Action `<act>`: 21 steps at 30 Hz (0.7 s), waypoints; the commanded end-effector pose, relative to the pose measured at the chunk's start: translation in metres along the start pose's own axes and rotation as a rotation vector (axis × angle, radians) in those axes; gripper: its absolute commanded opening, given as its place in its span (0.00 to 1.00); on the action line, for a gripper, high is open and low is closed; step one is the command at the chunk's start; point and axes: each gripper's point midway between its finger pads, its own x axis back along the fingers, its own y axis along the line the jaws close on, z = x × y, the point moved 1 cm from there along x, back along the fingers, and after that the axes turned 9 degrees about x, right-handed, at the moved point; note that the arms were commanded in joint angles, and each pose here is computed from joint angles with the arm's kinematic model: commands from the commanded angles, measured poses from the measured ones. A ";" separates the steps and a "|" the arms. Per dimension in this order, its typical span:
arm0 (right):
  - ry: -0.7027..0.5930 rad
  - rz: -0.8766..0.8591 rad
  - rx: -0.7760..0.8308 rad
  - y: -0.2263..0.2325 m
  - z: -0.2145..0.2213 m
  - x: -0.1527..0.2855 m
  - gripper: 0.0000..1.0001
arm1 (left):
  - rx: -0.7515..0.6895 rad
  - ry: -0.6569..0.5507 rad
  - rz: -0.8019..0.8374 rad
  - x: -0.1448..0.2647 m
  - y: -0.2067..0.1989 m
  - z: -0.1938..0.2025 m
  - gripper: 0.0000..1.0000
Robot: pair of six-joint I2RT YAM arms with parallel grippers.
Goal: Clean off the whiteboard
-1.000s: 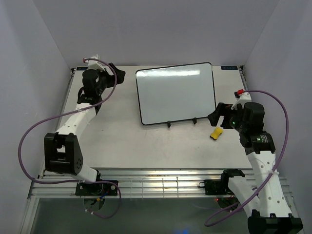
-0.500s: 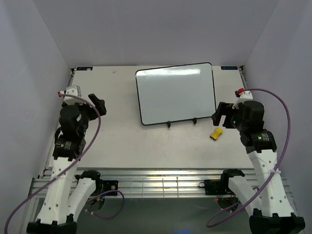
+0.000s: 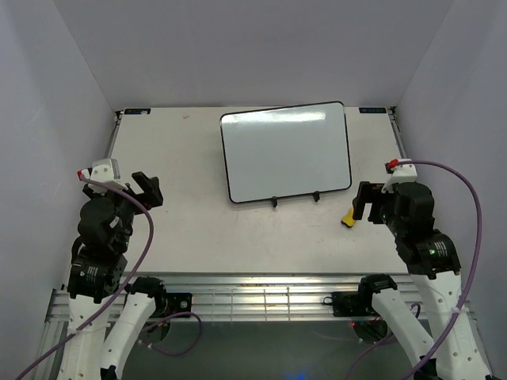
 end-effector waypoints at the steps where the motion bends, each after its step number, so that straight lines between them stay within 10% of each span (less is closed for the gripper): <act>1: -0.032 0.100 0.023 -0.017 -0.007 0.019 0.90 | -0.007 0.026 -0.044 0.002 0.008 0.008 0.98; 21: -0.074 0.070 0.033 -0.013 -0.010 0.028 0.90 | -0.006 0.056 -0.115 -0.006 0.024 0.034 0.98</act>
